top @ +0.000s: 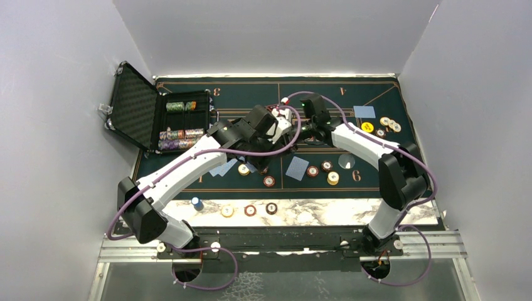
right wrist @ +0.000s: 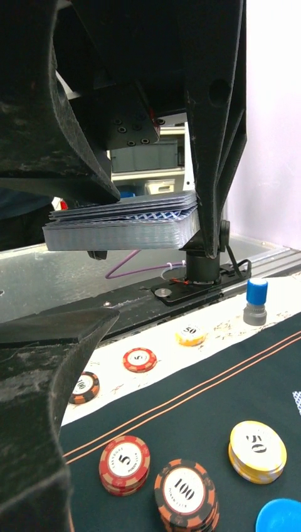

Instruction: Distribute texas hold em gaming equipment

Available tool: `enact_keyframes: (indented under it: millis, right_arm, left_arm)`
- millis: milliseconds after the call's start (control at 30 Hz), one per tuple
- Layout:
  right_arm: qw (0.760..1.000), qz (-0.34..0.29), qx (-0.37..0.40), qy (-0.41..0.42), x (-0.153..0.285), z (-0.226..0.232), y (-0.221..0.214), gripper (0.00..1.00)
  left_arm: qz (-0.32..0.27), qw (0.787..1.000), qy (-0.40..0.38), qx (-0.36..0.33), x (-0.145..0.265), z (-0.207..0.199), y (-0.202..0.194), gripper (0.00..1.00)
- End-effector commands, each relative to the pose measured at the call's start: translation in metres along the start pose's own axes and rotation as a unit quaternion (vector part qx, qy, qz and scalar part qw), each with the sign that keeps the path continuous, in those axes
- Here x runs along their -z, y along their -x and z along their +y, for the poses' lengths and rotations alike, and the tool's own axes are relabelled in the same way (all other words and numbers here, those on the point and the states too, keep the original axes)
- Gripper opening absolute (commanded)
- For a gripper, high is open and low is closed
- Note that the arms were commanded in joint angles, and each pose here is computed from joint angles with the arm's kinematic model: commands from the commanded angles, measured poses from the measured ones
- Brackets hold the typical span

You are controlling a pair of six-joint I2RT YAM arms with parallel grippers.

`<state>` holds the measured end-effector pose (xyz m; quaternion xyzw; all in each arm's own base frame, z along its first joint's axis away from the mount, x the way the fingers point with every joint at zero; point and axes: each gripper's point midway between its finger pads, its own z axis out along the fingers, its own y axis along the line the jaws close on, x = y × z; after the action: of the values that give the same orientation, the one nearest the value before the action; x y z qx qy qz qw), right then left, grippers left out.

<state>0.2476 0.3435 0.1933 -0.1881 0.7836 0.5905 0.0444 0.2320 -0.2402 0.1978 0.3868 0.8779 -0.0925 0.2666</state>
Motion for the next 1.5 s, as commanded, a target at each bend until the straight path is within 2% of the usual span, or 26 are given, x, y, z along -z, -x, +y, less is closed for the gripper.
enact_keyframes:
  millis: [0, 333, 467, 533, 733, 867, 1067, 1300, 1367, 1467]
  right_arm:
    - [0.998, -0.039, 0.000, -0.049, 0.019, -0.020, 0.014, 0.60]
    - [0.997, -0.060, 0.003, -0.038, 0.035, -0.017, 0.023, 0.59]
    - [0.998, -0.062, 0.018, 0.000, 0.038, 0.003, 0.027, 0.66]
    - [0.998, -0.051, 0.022, 0.013, 0.030, 0.008, 0.025, 0.72]
    - [1.000, -0.021, 0.002, 0.015, -0.005, 0.000, 0.011, 0.73]
    - [1.000, -0.017, -0.005, 0.002, -0.011, -0.006, 0.004, 0.69]
    - [0.998, -0.039, -0.006, -0.038, 0.010, -0.023, 0.012, 0.58]
    - [0.997, -0.052, -0.001, -0.049, 0.028, -0.025, 0.019, 0.56]
    - [0.998, -0.048, 0.005, -0.030, 0.028, -0.017, 0.020, 0.58]
    - [0.999, -0.049, 0.015, 0.004, 0.029, 0.000, 0.022, 0.67]
  left_arm:
    - [-0.024, 1.000, -0.011, 0.002, 0.005, -0.005, 0.010, 0.00]
    - [-0.023, 1.000, -0.013, -0.001, 0.003, -0.005, 0.010, 0.00]
    - [-0.023, 1.000, -0.015, -0.001, 0.004, -0.006, 0.010, 0.00]
    - [-0.024, 1.000, -0.016, -0.001, 0.004, -0.006, 0.011, 0.00]
    - [-0.028, 1.000, -0.015, -0.002, 0.005, -0.006, 0.014, 0.00]
    - [-0.028, 0.999, -0.015, -0.002, 0.005, -0.005, 0.014, 0.00]
    - [-0.028, 0.999, -0.018, -0.002, 0.005, -0.007, 0.013, 0.00]
    - [-0.027, 0.999, -0.019, -0.003, 0.006, -0.007, 0.012, 0.00]
    - [-0.027, 0.999, -0.019, -0.003, 0.005, -0.007, 0.011, 0.00]
    - [-0.025, 1.000, -0.019, -0.003, 0.004, -0.007, 0.011, 0.00]
